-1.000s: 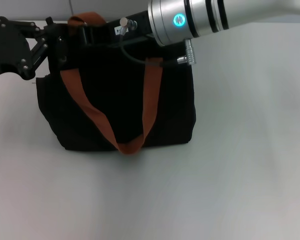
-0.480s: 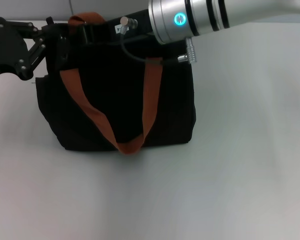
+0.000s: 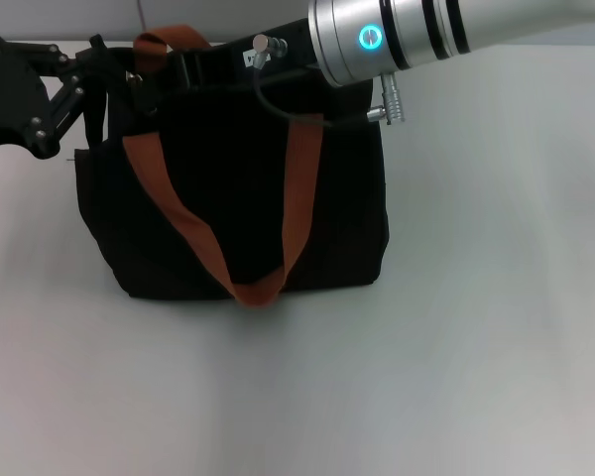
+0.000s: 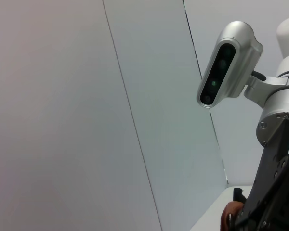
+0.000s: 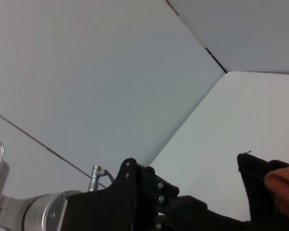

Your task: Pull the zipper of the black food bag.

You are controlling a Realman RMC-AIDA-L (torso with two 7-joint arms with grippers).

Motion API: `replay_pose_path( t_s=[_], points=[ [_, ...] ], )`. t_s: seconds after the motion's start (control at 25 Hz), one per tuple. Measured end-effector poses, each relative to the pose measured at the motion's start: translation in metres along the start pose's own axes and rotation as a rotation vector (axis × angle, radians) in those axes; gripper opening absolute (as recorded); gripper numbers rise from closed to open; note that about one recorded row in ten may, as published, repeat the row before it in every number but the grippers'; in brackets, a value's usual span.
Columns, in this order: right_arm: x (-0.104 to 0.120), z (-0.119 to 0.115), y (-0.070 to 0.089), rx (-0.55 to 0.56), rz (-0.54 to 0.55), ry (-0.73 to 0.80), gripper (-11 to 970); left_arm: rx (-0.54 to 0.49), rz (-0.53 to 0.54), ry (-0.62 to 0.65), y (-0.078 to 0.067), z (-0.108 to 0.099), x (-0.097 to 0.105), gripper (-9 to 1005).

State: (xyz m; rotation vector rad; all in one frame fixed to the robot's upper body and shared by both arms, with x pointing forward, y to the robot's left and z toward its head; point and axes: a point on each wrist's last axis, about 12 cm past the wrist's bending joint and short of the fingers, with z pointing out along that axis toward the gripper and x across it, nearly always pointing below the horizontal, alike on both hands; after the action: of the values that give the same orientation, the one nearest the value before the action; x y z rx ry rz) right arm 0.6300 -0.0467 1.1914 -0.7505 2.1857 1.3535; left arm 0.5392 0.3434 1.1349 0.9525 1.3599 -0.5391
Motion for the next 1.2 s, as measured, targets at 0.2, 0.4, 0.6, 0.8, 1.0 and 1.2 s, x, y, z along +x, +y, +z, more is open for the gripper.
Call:
replay_pose_path(
  t_s=[0.2,0.4,0.6,0.8,1.0,1.2],
  points=[
    [0.001,0.0,-0.001,0.008,-0.002,0.005,-1,-0.007,0.003,0.001,0.001,-0.002,0.0,32],
    [0.002,-0.004,-0.003,0.03,-0.003,0.009,-1,-0.02,0.003,0.001,0.002,-0.005,0.0,32],
    [0.002,-0.01,-0.004,0.06,-0.001,0.005,-1,-0.032,0.003,0.001,0.002,-0.007,0.001,32],
    [0.005,-0.013,-0.007,0.086,0.011,0.015,-1,-0.04,0.003,0.0,0.003,-0.009,0.001,31],
    [0.006,-0.017,-0.009,0.108,0.005,0.017,-1,-0.041,0.002,0.001,0.002,-0.01,0.001,31],
    [0.008,-0.023,-0.01,0.122,0.002,0.003,-1,-0.041,0.002,0.001,0.002,-0.01,0.001,31]
  ],
)
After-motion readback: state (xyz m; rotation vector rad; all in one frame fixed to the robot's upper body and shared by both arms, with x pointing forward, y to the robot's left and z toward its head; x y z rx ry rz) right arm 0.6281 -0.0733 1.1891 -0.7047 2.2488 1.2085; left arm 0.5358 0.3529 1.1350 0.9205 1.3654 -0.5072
